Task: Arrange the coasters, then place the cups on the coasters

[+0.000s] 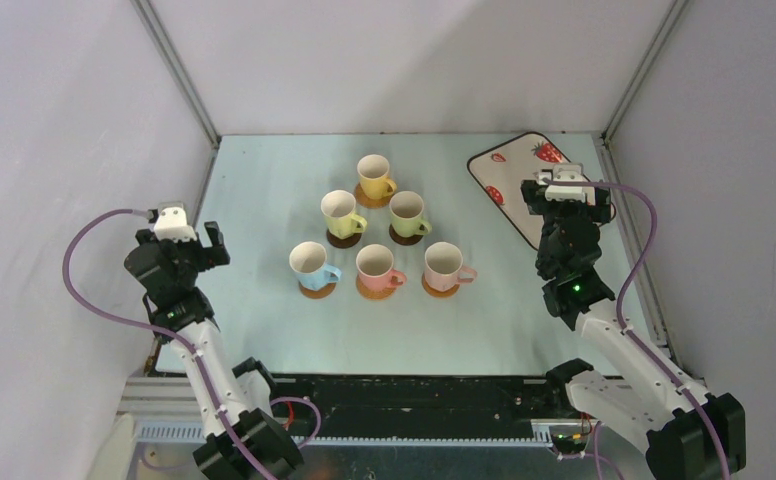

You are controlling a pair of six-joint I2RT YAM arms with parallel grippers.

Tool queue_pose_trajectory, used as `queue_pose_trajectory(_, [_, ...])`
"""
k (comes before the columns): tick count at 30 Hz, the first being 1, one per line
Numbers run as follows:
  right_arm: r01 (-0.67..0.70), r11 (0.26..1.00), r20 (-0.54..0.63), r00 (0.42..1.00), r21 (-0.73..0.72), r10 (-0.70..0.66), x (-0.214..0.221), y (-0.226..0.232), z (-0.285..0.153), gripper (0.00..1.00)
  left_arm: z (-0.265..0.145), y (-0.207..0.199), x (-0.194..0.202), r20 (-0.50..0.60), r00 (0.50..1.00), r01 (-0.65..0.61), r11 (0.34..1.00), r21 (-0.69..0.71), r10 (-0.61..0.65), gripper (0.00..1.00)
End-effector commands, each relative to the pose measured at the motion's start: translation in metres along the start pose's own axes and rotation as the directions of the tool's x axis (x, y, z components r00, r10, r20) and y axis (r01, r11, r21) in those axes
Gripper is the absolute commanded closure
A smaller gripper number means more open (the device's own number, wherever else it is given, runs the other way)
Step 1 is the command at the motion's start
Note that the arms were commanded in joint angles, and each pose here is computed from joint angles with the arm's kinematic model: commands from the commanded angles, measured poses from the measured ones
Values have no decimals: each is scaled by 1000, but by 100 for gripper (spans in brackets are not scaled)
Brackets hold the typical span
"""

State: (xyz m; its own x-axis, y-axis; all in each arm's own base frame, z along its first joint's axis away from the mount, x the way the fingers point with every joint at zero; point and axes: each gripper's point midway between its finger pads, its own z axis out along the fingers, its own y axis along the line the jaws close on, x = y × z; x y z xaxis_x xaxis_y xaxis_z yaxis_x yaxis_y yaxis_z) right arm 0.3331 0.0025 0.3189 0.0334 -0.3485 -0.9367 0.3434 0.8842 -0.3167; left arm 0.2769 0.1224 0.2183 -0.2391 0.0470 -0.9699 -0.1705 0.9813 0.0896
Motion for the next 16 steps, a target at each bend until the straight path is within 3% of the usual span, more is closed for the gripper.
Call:
queue_pose_trajectory(1, [-39,999,36,999,32,38,-11,-6,0,1,1,-1,-10,40,999,-3,1000,3,2,2])
queue_pose_trajectory(16, [-35,999,36,999,32,34,-11,-6,0,1,2,-1,-9,38,999,-1,1000,5,1,1])
